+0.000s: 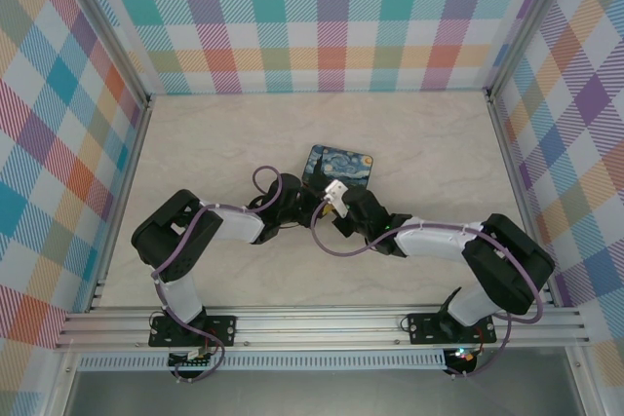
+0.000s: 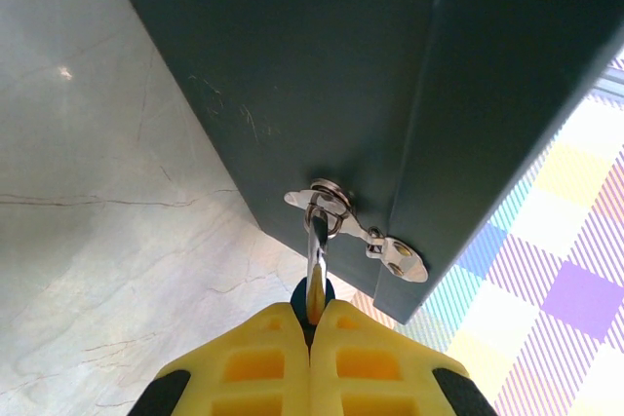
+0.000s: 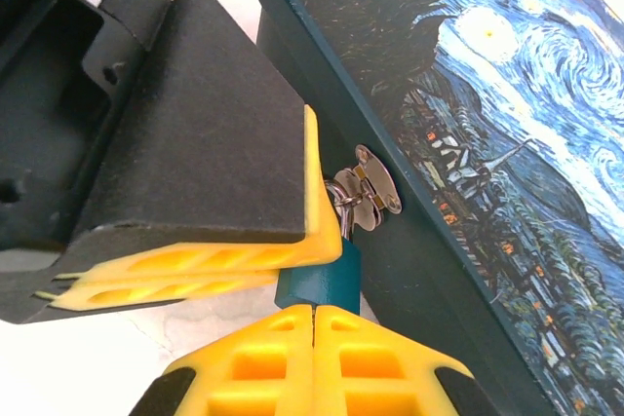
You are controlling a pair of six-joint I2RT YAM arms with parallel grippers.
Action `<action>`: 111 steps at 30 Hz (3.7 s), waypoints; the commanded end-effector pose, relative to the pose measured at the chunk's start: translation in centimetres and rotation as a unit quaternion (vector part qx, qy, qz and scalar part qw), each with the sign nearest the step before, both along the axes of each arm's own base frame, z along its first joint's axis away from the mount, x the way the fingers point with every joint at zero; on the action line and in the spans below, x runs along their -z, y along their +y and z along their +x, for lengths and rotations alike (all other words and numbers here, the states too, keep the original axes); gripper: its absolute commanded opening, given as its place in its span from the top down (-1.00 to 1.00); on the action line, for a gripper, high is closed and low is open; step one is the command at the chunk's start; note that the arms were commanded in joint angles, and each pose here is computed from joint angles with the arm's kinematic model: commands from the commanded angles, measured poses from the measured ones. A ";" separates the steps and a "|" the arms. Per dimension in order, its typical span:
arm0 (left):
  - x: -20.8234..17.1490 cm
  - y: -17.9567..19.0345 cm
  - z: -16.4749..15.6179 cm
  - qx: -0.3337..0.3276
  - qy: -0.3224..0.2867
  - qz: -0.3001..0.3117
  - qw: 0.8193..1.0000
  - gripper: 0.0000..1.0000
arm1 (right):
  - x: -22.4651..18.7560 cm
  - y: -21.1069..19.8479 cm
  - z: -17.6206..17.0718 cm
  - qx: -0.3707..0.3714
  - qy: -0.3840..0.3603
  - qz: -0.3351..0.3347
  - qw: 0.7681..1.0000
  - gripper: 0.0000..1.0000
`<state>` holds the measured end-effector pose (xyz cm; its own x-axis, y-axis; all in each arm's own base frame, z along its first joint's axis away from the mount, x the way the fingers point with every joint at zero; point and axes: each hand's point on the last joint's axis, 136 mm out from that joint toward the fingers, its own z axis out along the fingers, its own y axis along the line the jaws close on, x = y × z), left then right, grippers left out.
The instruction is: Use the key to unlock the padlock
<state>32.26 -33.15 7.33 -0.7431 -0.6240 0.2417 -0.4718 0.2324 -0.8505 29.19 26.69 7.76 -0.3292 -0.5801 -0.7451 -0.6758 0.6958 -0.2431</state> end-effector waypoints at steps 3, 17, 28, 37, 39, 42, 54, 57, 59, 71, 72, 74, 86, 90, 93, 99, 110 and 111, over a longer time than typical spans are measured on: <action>-1.8 -0.4 0.0 0.013 -0.021 -0.017 1.000 1.00 | -1.3 1.7 -1.2 -0.025 0.035 0.069 0.997 0.87; 0.5 1.6 -1.2 0.055 -0.059 0.098 0.992 1.00 | -6.1 -3.6 -1.6 0.056 0.181 0.286 0.939 -0.26; 4.0 3.5 -2.1 0.094 -0.075 0.192 0.974 1.00 | -2.9 -5.6 1.3 0.164 0.247 0.297 0.908 -0.25; 5.2 3.5 -2.0 0.102 -0.079 0.206 0.970 0.71 | -2.6 -6.1 2.6 0.197 0.249 0.292 0.902 -0.38; 4.7 3.4 -1.8 0.103 -0.089 0.203 0.970 0.64 | -2.5 -6.3 2.7 0.202 0.250 0.291 0.901 -0.40; 3.6 3.2 -1.5 0.105 -0.105 0.202 0.968 0.54 | -2.6 -6.6 3.0 0.210 0.253 0.294 0.897 -0.49; -2.4 9.5 0.2 0.064 -0.143 0.305 0.940 -0.06 | -3.0 -6.4 3.9 0.239 0.301 0.332 0.862 -0.88; -3.7 12.1 1.3 0.034 -0.149 0.314 0.937 -0.24 | -2.6 -6.4 4.3 0.249 0.306 0.329 0.858 -0.90; -4.6 13.7 2.6 0.014 -0.152 0.308 0.939 -0.32 | -2.6 -6.1 4.7 0.248 0.309 0.332 0.856 -0.90; -5.6 12.0 10.9 0.075 -0.209 0.225 0.949 -0.57 | -1.4 -4.6 6.5 0.247 0.329 0.356 0.839 -0.98; -5.3 11.5 11.4 0.083 -0.211 0.215 0.950 -0.57 | -1.3 -4.5 6.6 0.247 0.331 0.357 0.838 -0.98; -4.6 10.0 12.1 0.101 -0.210 0.187 0.954 -0.57 | -1.1 -4.2 6.9 0.243 0.331 0.361 0.837 -0.98; -3.2 5.1 10.8 0.174 -0.211 0.147 0.951 -0.50 | -0.9 -3.0 8.3 0.198 0.321 0.337 0.863 -0.97; -3.4 5.1 9.6 0.176 -0.209 0.148 0.950 -0.47 | -0.8 -2.2 8.9 0.176 0.331 0.325 0.868 -0.96; -3.5 5.7 8.6 0.168 -0.205 0.155 0.952 -0.47 | -0.9 -1.4 9.4 0.158 0.338 0.327 0.868 -0.96; -3.4 8.3 6.6 0.116 -0.185 0.189 0.957 -0.47 | -0.6 -0.2 10.9 0.141 0.341 0.337 0.866 -0.97; -5.1 13.0 5.4 0.043 -0.183 0.260 0.947 -0.54 | -4.2 -6.0 13.5 0.213 0.251 0.341 0.880 -0.99; -5.5 13.6 5.3 0.036 -0.186 0.267 0.945 -0.55 | -4.9 -6.6 13.3 0.218 0.243 0.343 0.881 -1.00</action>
<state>37.82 -21.68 12.01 -0.8025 -0.4976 -0.3291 -0.1052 0.6610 -0.7430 41.94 22.06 8.74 -0.8524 0.1799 -0.4910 -0.1878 0.7709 0.6086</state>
